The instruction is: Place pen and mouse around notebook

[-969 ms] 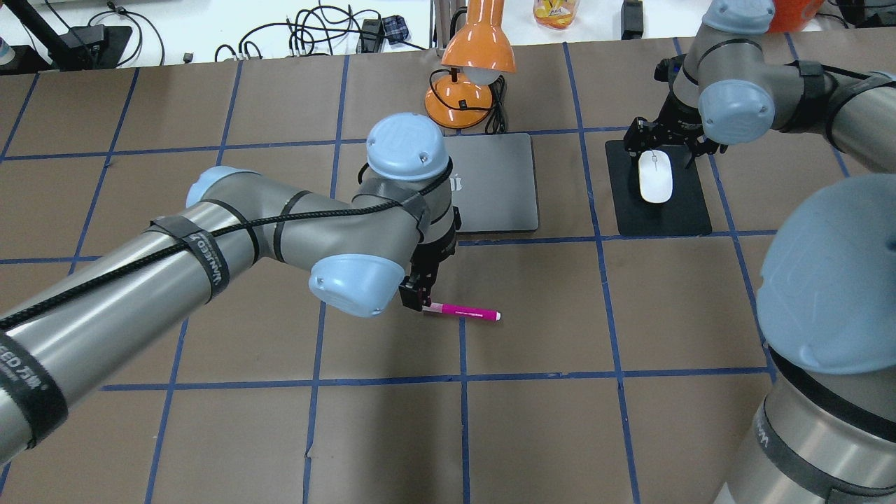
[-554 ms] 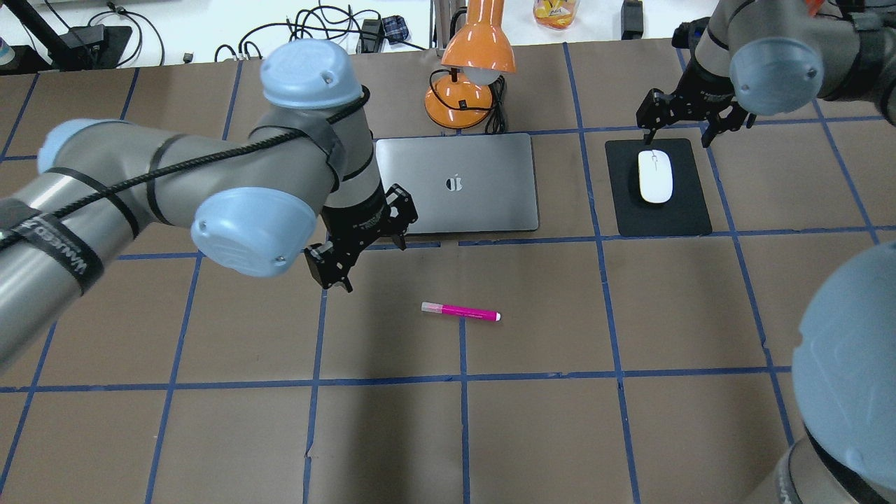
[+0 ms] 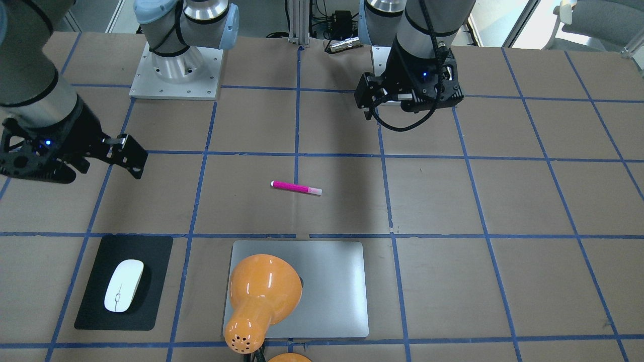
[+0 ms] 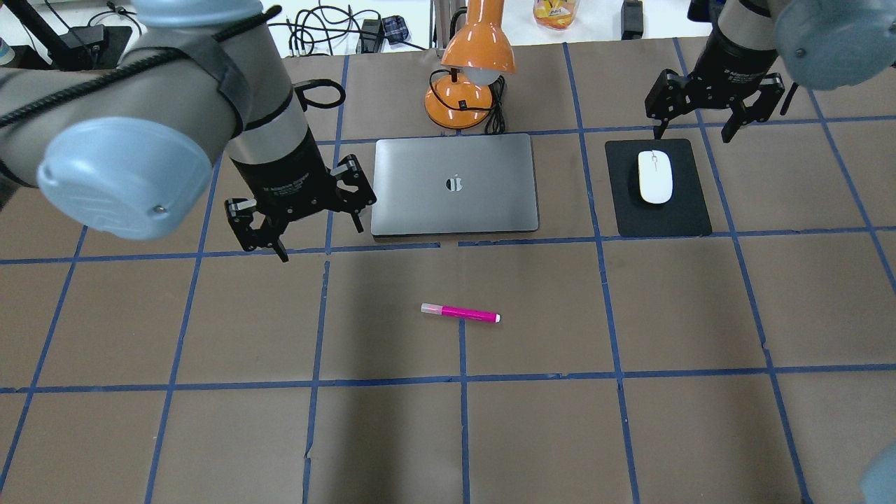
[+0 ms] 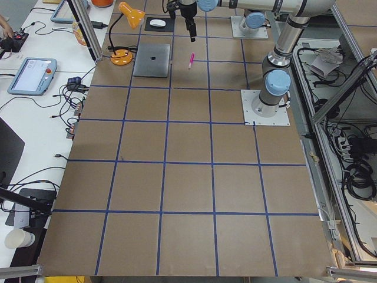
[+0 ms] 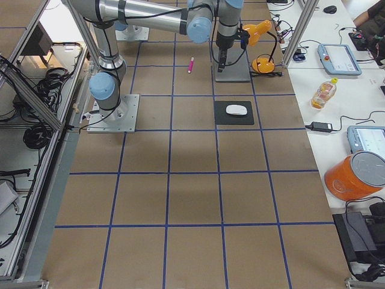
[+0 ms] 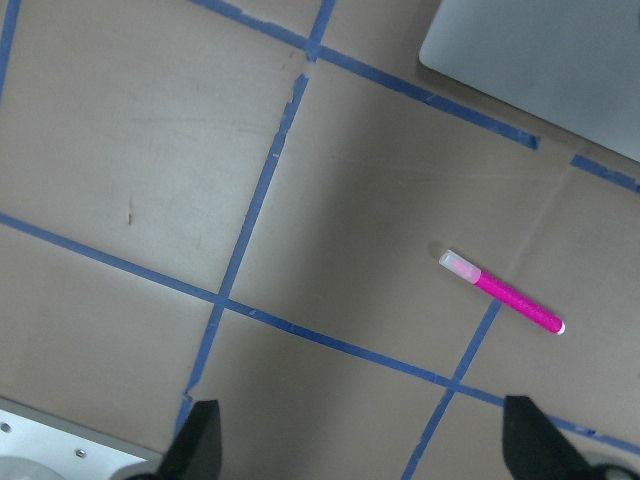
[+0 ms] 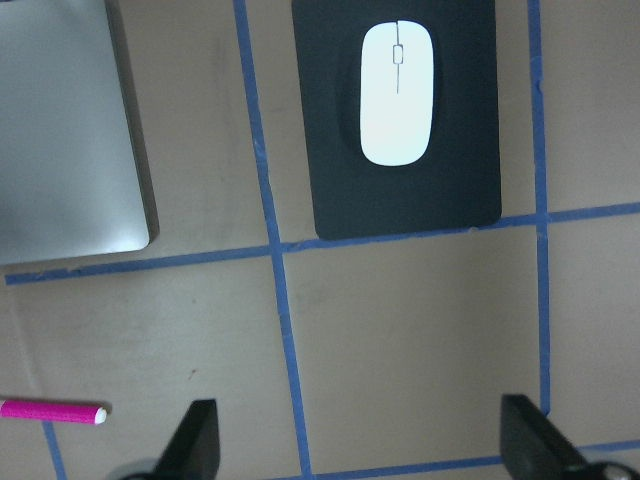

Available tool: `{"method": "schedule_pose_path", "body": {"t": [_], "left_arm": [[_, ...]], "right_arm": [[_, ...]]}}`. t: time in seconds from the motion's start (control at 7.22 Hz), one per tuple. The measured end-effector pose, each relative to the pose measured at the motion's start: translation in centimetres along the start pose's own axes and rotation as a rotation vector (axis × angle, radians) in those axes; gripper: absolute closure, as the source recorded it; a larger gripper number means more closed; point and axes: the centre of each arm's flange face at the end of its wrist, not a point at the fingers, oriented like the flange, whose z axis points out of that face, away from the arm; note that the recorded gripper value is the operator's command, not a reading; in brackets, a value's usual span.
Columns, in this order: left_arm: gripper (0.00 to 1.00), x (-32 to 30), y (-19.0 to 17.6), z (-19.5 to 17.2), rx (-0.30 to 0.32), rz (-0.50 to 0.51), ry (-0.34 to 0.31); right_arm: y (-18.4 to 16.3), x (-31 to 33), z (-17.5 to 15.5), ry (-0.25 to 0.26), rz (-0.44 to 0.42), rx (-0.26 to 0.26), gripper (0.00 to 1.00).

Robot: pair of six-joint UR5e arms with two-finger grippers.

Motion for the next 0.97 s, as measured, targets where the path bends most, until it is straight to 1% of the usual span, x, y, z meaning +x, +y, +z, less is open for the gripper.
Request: {"method": "schedule_pose_path", "body": {"t": [0.14,0.28,0.55,0.97], "left_arm": [[0.0,-1.3,-0.8,-1.5,0.022,0.121,0.003],[0.0,-2.1,-1.9,-2.8,0.044,0.198,0.004],[0.0,-2.6,-3.3,-3.9,0.06,0.24,0.003],[0.0,-2.5,-2.9,-3.9,0.066,0.246,0.004]], "right_arm": [[2.1,-1.0,-1.2,0.004,0.009,-0.01,0.0],[3.7,-1.9,-2.0,0.012,0.012,-0.019,0.0],[5.2,-2.5,-2.6,0.038,0.01,-0.035,0.0],[5.9,-2.5,-3.1,0.046,0.01,-0.033,0.0]]}}
